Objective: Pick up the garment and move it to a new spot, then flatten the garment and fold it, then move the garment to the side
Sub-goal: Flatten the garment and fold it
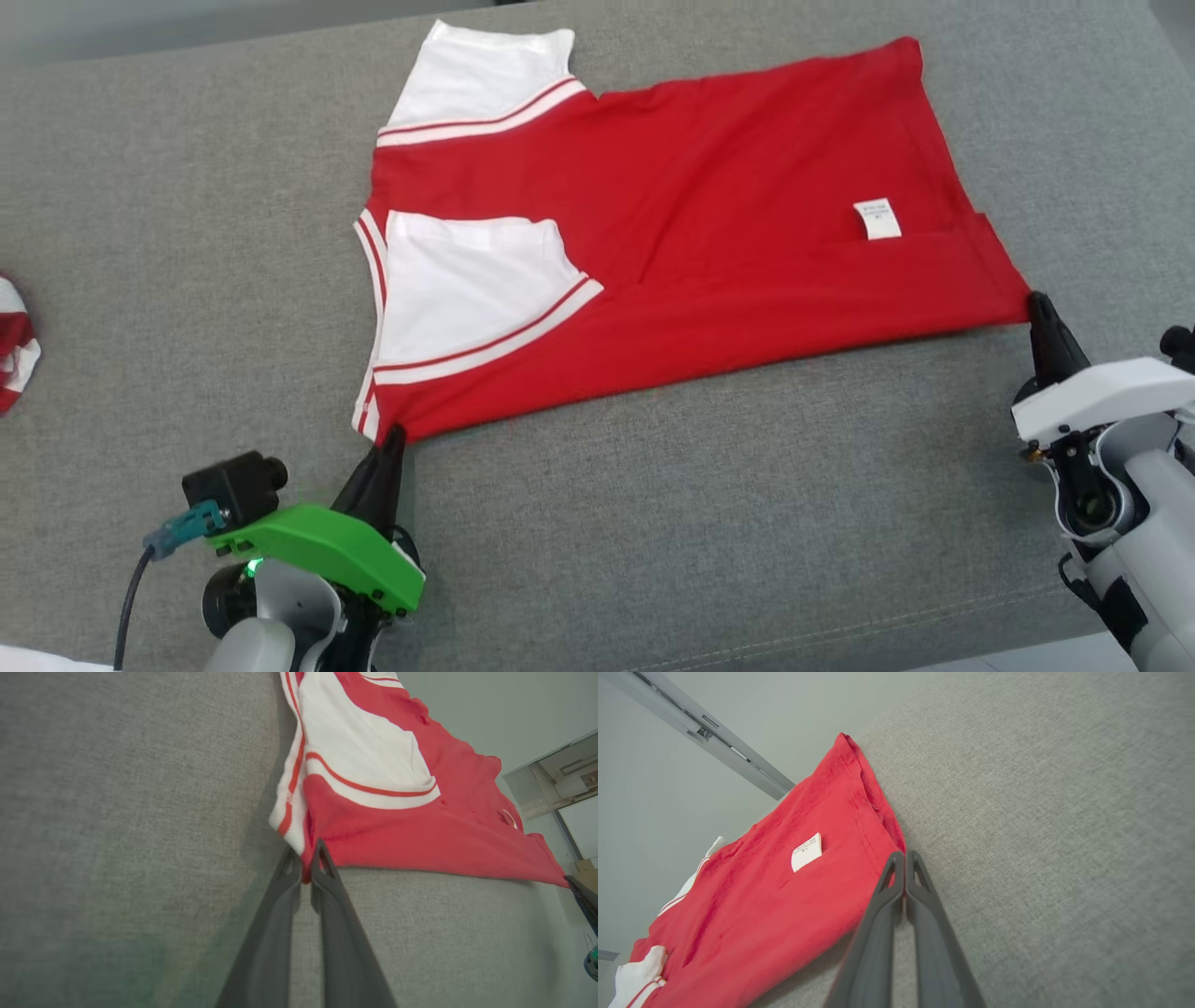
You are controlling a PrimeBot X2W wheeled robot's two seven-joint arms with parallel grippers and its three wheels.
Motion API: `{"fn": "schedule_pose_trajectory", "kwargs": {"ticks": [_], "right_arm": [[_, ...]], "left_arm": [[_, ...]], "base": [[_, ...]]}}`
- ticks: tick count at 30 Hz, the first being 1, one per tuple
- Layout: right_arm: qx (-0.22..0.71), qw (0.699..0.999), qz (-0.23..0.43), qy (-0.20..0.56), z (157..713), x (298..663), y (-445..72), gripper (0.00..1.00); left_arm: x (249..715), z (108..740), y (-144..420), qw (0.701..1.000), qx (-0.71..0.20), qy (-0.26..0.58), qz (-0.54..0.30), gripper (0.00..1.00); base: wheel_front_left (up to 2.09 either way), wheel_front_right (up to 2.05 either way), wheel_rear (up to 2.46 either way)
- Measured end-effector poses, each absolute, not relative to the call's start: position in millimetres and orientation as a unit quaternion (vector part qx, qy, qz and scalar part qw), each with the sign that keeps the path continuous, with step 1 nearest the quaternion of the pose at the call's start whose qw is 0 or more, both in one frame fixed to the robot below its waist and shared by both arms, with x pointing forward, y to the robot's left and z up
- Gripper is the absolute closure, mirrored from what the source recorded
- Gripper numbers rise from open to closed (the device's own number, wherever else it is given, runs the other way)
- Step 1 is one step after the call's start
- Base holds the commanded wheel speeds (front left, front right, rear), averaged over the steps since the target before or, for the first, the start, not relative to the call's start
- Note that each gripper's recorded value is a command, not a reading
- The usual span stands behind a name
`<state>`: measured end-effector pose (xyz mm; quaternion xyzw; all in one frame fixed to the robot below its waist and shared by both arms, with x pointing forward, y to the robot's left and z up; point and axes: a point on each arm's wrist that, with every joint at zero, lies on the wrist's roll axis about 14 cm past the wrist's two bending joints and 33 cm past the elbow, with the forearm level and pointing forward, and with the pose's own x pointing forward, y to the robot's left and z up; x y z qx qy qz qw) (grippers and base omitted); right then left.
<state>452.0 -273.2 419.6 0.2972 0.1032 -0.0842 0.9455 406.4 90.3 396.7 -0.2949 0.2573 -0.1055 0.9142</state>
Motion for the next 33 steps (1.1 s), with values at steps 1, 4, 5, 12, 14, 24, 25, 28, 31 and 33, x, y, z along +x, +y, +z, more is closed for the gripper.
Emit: {"fn": "schedule_pose_trajectory", "kwargs": {"ticks": [1, 4, 5, 12, 14, 24, 25, 28, 31, 33], "right_arm": [[0.296, 0.946, -0.085, 0.105, 419.1, 447.1, -274.7, 1.00], [0.293, 0.946, -0.086, 0.106, 420.5, 433.2, -280.3, 1.00], [0.291, 0.947, -0.086, 0.107, 420.8, 428.5, -282.3, 1.00], [0.280, 0.949, -0.076, 0.121, 415.3, 400.3, -283.4, 1.00], [0.278, 0.949, -0.076, 0.128, 411.3, 393.2, -284.0, 1.00], [0.267, 0.948, -0.074, 0.154, 394.6, 372.6, -280.0, 0.16], [0.263, 0.949, -0.073, 0.156, 394.0, 371.5, -280.1, 0.00], [0.242, 0.956, -0.072, 0.148, 399.4, 373.6, -286.5, 0.00], [0.223, 0.965, -0.067, 0.123, 414.1, 380.1, -291.8, 0.00], [0.217, 0.969, -0.062, 0.101, 426.5, 385.9, -291.1, 0.00]], "left_arm": [[402.0, 399.0, 90.5, 0.913, -0.298, 0.256, -0.106, 1.00], [385.0, 402.1, 91.2, 0.908, -0.309, 0.263, -0.104, 1.00], [378.9, 403.2, 91.2, 0.907, -0.312, 0.265, -0.103, 1.00], [340.1, 405.4, 97.7, 0.897, -0.329, 0.282, -0.081, 1.00], [329.9, 402.0, 101.5, 0.895, -0.332, 0.290, -0.069, 1.00], [317.8, 390.3, 112.8, 0.895, -0.321, 0.308, -0.035, 0.00], [317.0, 388.3, 113.1, 0.895, -0.317, 0.312, -0.033, 0.00], [318.4, 386.9, 113.9, 0.896, -0.313, 0.315, -0.029, 0.00], [326.3, 393.8, 117.8, 0.903, -0.308, 0.299, -0.029, 0.00], [334.2, 398.6, 123.4, 0.909, -0.298, 0.290, -0.031, 0.00]], "base": [[0.00, 0.00, 0.00], [0.00, 0.00, 0.00], [0.00, 0.00, 0.00], [0.00, 0.00, 0.00], [0.00, 0.00, 0.00], [0.00, 0.00, 0.00], [0.00, 0.00, 0.00], [0.00, 0.00, 0.00], [0.00, 0.00, 0.00], [0.00, 0.00, 0.00]]}}
